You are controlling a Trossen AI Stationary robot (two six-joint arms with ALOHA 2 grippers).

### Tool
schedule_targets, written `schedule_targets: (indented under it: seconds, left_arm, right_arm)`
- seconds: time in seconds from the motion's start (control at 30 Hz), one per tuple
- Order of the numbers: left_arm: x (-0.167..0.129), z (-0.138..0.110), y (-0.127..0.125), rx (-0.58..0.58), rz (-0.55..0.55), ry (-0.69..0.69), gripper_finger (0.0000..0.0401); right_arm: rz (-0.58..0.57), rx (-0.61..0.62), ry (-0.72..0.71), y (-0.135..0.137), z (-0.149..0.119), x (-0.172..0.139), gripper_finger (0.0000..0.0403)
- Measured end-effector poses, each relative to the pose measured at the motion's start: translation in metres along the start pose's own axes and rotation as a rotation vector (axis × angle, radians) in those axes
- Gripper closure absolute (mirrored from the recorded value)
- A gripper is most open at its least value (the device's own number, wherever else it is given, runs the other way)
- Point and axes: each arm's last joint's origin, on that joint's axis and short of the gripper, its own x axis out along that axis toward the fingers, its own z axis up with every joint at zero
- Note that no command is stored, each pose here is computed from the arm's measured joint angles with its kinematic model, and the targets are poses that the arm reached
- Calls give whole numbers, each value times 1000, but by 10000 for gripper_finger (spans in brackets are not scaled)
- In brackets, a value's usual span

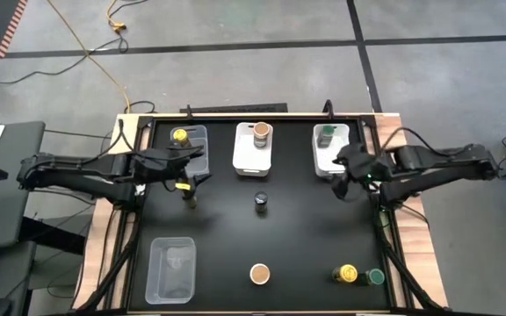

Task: Sort spices by type
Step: Put the left black spice bottle into the bottom transparent bin

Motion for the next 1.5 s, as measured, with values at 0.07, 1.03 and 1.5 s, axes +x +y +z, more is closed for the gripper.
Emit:
schedule_targets:
  seconds: [0.07, 1.03, 1.5]
  left_arm:
    - [5, 6, -4, -2, -2, 11, 52]
    - [-20, 8, -12, -1150, 779, 627, 52]
    - [17, -3, -24, -1023, 787, 756, 52]
  right_arm:
    - [15, 21, -6, -1, -8, -1, 30]
    - [-83, -62, -30, 1, -30, 16, 30]
    - [-83, -75, -29, 1, -30, 15, 30]
